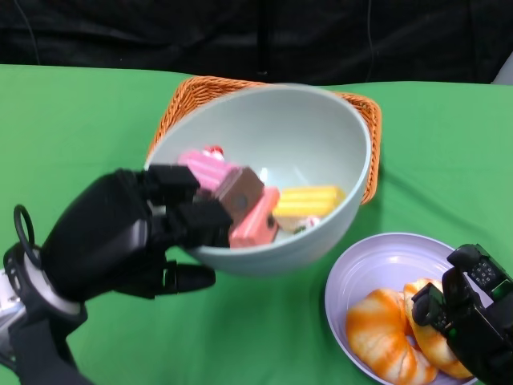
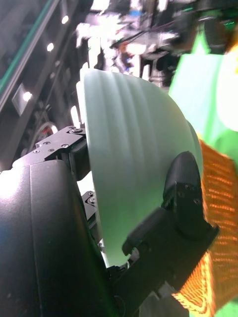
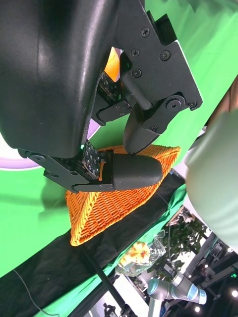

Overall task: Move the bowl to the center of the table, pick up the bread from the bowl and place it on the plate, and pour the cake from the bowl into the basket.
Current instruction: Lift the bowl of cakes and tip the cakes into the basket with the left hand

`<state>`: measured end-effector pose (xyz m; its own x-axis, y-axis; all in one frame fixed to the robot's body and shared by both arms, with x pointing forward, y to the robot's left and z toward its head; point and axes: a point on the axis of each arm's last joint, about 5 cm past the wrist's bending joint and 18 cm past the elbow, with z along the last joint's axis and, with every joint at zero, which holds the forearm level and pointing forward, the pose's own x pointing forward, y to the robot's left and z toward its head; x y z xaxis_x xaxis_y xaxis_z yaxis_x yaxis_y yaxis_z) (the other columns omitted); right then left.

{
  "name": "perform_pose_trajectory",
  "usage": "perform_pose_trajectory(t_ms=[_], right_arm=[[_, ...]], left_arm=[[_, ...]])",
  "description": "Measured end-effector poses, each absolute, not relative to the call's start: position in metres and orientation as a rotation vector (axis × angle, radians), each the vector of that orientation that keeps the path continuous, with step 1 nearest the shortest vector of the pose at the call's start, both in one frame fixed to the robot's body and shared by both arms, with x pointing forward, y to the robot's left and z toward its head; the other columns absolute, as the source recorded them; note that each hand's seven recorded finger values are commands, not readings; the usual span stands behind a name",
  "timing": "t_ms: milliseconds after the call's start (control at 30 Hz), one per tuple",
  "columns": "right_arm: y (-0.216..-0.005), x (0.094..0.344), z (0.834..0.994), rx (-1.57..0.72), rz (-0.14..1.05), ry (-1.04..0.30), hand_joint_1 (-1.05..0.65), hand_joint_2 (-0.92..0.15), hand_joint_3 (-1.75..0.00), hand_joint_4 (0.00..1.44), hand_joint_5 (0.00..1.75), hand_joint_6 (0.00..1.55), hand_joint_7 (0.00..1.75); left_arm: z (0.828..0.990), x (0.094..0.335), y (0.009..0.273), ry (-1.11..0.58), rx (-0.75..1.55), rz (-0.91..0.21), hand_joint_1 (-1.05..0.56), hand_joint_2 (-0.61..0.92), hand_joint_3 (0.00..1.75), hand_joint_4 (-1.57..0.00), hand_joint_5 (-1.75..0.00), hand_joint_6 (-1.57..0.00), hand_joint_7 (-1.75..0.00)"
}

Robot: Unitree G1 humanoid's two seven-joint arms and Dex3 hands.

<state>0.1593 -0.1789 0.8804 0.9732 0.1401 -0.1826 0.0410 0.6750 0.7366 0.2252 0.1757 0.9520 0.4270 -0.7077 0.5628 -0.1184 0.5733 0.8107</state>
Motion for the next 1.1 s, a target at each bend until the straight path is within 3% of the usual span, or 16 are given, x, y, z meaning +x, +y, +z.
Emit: perform_pose_trajectory(t_ms=[100, 400, 633, 867, 1100], right_arm=[[-0.179, 0.159, 0.880, 0.830, 0.056, 0.232, -0.14, -0.70, -1.06, 0.84, 1.75, 0.65, 1.68], [-0.179, 0.160, 0.880, 0.832, 0.055, 0.239, -0.14, -0.71, -1.05, 0.85, 1.75, 0.65, 1.68], [-0.180, 0.160, 0.880, 0.832, 0.052, 0.237, -0.14, -0.70, -1.05, 0.85, 1.75, 0.66, 1.68], [-0.180, 0.160, 0.880, 0.833, 0.051, 0.239, -0.14, -0.70, -1.06, 0.85, 1.75, 0.67, 1.67], [-0.180, 0.160, 0.880, 0.832, 0.051, 0.240, -0.14, -0.70, -1.07, 0.85, 1.75, 0.67, 1.68]], left_arm=[[0.956, 0.228, 0.172, -1.073, 0.883, -0.424, -0.17, 0.07, 1.70, -0.99, -1.75, -0.83, -1.75], [0.970, 0.243, 0.137, -1.070, 0.721, -0.363, -0.12, 0.20, 1.65, -1.02, -1.75, -0.87, -1.75], [0.964, 0.260, 0.116, -1.037, 0.648, -0.360, -0.14, 0.27, 1.62, -1.03, -1.75, -0.88, -1.75], [0.961, 0.272, 0.102, -0.987, 0.560, -0.339, -0.13, 0.16, 1.74, -1.03, -1.75, -0.87, -1.75], [0.960, 0.286, 0.081, -0.941, 0.438, -0.259, -0.11, 0.19, 1.75, -1.02, -1.75, -0.84, -1.75]])
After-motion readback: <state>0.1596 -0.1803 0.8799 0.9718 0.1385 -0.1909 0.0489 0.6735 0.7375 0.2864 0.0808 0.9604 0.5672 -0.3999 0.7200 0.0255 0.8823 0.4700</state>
